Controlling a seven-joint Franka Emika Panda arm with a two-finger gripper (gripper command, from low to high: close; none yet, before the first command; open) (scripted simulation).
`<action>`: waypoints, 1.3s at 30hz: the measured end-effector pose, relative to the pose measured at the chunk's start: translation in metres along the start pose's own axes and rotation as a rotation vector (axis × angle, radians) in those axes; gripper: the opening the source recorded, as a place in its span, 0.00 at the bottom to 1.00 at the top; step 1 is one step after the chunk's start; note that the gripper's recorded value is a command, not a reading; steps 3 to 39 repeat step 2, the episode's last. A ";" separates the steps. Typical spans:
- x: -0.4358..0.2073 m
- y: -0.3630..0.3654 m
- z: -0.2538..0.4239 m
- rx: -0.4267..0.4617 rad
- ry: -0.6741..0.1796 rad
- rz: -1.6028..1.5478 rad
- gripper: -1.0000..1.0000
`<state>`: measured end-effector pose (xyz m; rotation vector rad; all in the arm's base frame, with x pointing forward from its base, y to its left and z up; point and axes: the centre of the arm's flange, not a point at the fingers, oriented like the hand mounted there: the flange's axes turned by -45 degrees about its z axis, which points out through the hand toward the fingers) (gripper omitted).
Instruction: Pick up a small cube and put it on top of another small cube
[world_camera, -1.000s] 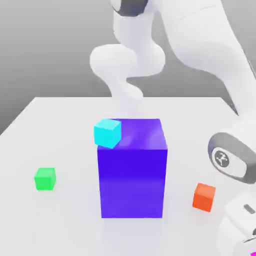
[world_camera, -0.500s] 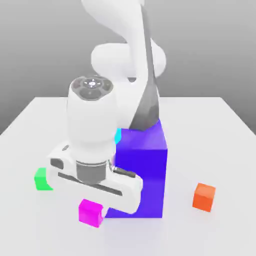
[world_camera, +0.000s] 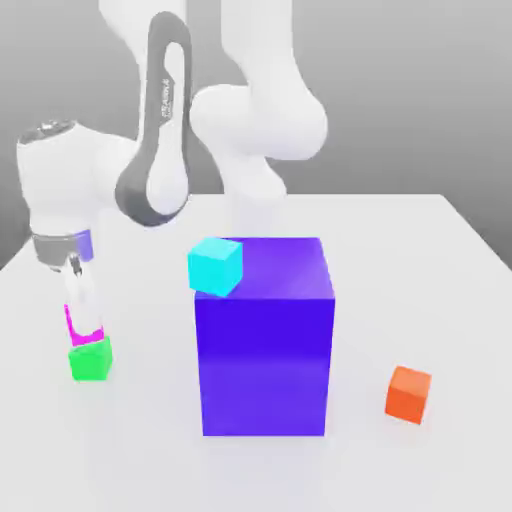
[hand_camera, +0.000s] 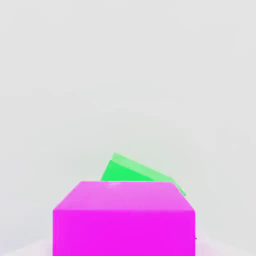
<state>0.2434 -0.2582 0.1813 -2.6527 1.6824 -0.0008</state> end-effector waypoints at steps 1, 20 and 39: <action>0.000 0.000 0.000 0.000 0.000 0.000 1.00; 0.000 0.000 0.000 0.000 0.000 0.000 1.00; 0.000 0.000 0.000 0.000 0.000 0.000 1.00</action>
